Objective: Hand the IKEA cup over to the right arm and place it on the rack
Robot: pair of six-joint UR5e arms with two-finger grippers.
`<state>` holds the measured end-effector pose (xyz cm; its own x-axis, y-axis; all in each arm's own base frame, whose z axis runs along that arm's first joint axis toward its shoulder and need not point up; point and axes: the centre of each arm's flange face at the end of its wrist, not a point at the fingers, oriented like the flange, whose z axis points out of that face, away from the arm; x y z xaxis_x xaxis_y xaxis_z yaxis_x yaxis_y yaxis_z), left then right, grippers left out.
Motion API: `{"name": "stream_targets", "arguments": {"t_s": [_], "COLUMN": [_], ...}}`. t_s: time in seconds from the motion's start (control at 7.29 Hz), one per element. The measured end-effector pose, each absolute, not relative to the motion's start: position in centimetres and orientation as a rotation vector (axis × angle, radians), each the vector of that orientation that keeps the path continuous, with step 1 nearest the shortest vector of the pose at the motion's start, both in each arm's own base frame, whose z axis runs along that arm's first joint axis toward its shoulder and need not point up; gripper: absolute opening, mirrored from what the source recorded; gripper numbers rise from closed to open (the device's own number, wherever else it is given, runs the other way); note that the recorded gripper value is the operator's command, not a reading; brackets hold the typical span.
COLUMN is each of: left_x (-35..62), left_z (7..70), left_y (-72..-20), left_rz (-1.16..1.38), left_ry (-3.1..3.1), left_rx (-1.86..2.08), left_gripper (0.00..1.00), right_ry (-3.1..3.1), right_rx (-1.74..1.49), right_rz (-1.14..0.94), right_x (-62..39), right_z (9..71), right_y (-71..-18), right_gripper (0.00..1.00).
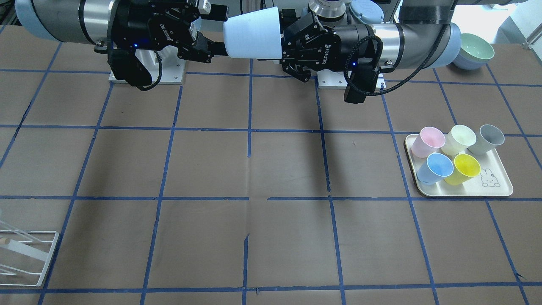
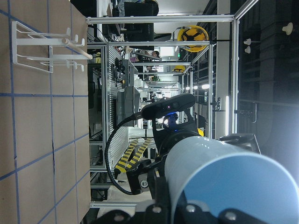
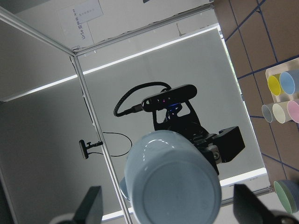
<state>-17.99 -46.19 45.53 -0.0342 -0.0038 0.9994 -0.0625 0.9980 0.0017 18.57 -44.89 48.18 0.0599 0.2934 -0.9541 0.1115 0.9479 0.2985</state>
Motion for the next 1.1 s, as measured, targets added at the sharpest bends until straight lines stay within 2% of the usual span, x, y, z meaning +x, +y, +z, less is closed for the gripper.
{"name": "stream_targets", "arguments": {"t_s": [0.14,0.27,0.55,0.69,0.82,0.96,1.1], "left_x": [-18.29,-18.55,-18.66,-18.7,-18.71,-18.73,-18.71], "left_z": [45.53,45.49,45.43,45.36,45.27,45.14,45.19], "left_y": [-46.09,-46.04,-46.06,-46.06,-46.08,-46.14,-46.19], "left_rz": [0.043,0.04,0.04,0.038,0.035,0.029,0.017], "left_ry": [-1.605,-1.605,-1.605,-1.605,-1.606,-1.606,-1.605], "left_rx": [0.046,0.04,0.036,0.036,0.036,0.04,0.055], "left_gripper": [0.0,0.0,0.0,0.36,0.95,1.0,1.0], "right_ry": [1.512,1.512,1.512,1.512,1.513,1.512,1.514], "right_rx": [0.328,0.328,0.332,0.331,0.329,0.327,0.328], "right_rz": [0.148,0.153,0.157,0.157,0.155,0.149,0.144], "right_x": [18.79,18.92,18.93,18.93,18.93,18.84,18.57], "right_z": [48.03,47.84,47.63,47.7,47.79,48.02,48.15], "right_y": [-44.96,-45.1,-45.28,-45.27,-45.23,-45.32,-45.54], "right_gripper": [0.62,0.33,0.03,0.0,0.0,0.0,0.0]}}
